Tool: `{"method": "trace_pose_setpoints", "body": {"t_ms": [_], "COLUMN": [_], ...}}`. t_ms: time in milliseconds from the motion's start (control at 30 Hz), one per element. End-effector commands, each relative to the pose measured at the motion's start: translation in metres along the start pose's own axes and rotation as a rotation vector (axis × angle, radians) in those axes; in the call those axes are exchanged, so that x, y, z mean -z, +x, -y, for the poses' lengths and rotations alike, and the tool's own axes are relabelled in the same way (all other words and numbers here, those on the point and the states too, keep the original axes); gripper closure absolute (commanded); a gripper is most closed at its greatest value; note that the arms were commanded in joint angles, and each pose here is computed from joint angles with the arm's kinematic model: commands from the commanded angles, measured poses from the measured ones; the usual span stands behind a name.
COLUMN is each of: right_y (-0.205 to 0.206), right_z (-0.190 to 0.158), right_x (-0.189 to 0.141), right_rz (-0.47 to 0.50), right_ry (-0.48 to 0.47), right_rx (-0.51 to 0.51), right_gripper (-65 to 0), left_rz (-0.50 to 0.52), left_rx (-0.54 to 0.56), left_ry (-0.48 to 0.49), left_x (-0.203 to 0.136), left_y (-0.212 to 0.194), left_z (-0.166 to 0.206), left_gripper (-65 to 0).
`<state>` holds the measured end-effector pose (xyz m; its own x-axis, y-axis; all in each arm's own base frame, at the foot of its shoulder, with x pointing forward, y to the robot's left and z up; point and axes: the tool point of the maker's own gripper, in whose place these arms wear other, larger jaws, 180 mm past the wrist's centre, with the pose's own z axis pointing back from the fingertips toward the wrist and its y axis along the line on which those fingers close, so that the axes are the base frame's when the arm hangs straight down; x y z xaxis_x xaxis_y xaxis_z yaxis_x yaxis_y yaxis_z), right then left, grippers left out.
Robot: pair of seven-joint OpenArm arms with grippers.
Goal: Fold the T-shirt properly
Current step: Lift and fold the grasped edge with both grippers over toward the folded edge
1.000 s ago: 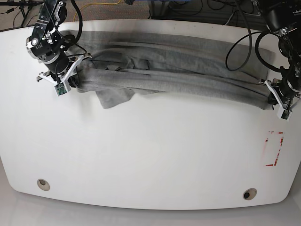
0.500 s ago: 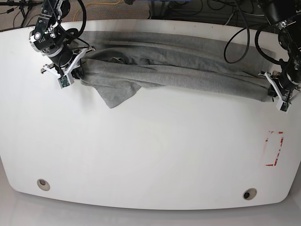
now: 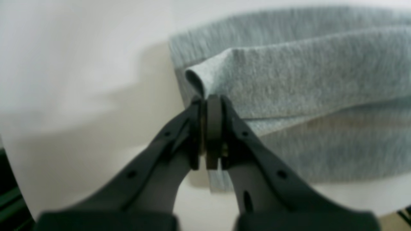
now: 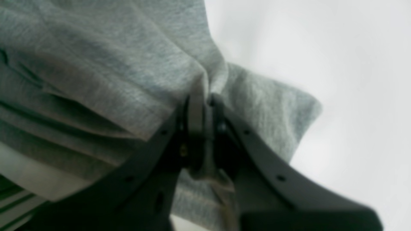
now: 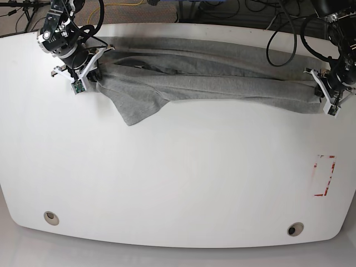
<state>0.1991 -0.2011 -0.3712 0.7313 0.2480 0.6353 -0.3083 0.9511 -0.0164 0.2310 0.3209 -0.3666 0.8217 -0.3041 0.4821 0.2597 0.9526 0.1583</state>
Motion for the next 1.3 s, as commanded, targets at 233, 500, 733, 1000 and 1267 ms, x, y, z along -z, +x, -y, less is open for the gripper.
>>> {"method": "trace_pose_setpoints", "body": {"t_ms": [233,500,733,1000,1267], "right_y": [-0.002,-0.006,-0.012,-0.022,-0.018], "right_z": [0.003,0.002,0.007,0.005,0.004], "right_x": [-0.006,-0.006,-0.009,-0.008,-0.008], "right_rz": [0.001,-0.012,-0.032,-0.057,-0.041], "right_ry": [-0.010,-0.008,-0.016,-0.007,-0.007], "right_rx": [-0.021,-0.020,-0.033,-0.019,-0.017], "right_gripper": [-3.5,-3.5,-3.5,-9.2,-49.9], "left_rz": [0.002,-0.018,-0.075,-0.107,-0.112], "left_rx": [0.026,0.040,0.082,0.080,0.078], "left_ry": [0.028,0.038,0.067,0.052,0.045], "left_x": [-0.007,-0.009,-0.007,-0.001,0.001], "left_y": [0.002,-0.003,-0.012,-0.022,-0.024], "left_z": [-0.011,-0.015,-0.017,-0.014,-0.013], "left_gripper": [0.0,0.0,0.0,-5.8,-28.9]}}
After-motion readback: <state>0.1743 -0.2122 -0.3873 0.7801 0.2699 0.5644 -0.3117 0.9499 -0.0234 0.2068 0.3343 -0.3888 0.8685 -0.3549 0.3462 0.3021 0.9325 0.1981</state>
